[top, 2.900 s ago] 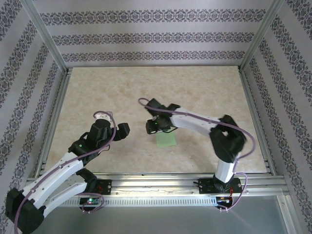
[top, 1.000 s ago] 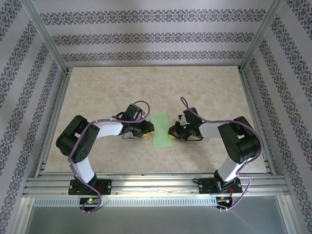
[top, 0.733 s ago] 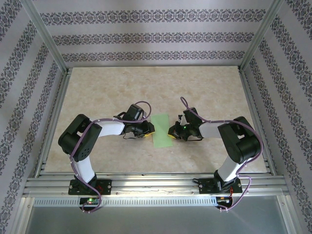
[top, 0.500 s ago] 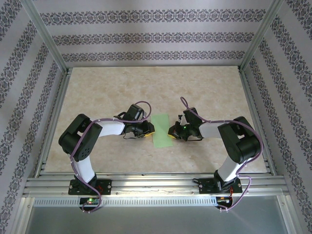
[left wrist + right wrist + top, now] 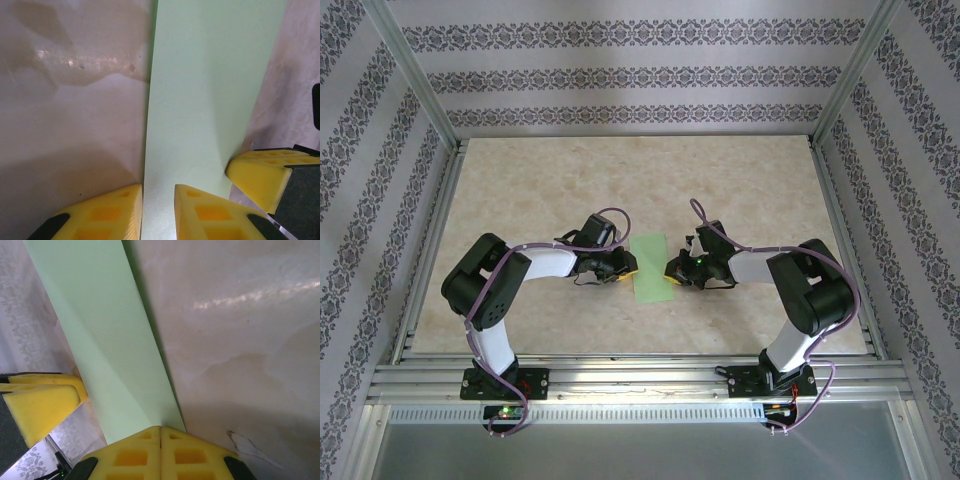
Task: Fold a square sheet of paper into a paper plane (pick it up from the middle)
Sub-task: Third fold the triangle at the center of the table.
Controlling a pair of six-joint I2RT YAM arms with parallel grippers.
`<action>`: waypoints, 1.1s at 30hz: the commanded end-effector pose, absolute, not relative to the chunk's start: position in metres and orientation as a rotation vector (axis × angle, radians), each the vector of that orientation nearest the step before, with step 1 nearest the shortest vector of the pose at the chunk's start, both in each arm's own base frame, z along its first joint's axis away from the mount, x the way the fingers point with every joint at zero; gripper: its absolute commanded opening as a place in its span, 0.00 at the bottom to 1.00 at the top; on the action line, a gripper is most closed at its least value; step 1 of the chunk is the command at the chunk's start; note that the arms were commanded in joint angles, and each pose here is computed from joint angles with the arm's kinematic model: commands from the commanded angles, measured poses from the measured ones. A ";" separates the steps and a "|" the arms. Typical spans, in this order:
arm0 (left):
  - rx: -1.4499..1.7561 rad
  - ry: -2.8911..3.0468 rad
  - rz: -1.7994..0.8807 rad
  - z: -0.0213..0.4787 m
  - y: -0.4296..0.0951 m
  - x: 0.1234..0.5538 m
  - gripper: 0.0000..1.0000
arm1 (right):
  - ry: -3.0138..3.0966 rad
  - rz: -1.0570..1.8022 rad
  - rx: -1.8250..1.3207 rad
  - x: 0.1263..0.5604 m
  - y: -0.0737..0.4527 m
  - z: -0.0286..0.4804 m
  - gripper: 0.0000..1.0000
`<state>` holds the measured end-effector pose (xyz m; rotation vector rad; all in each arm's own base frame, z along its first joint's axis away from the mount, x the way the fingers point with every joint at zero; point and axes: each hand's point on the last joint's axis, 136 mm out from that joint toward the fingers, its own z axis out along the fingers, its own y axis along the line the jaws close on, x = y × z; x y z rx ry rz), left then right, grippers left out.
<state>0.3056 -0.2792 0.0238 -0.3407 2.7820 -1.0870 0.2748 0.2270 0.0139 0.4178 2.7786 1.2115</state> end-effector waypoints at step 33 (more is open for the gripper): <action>-0.343 2.666 -1.172 0.031 -0.286 0.314 0.26 | 2.901 1.093 0.513 0.251 0.214 -0.013 0.06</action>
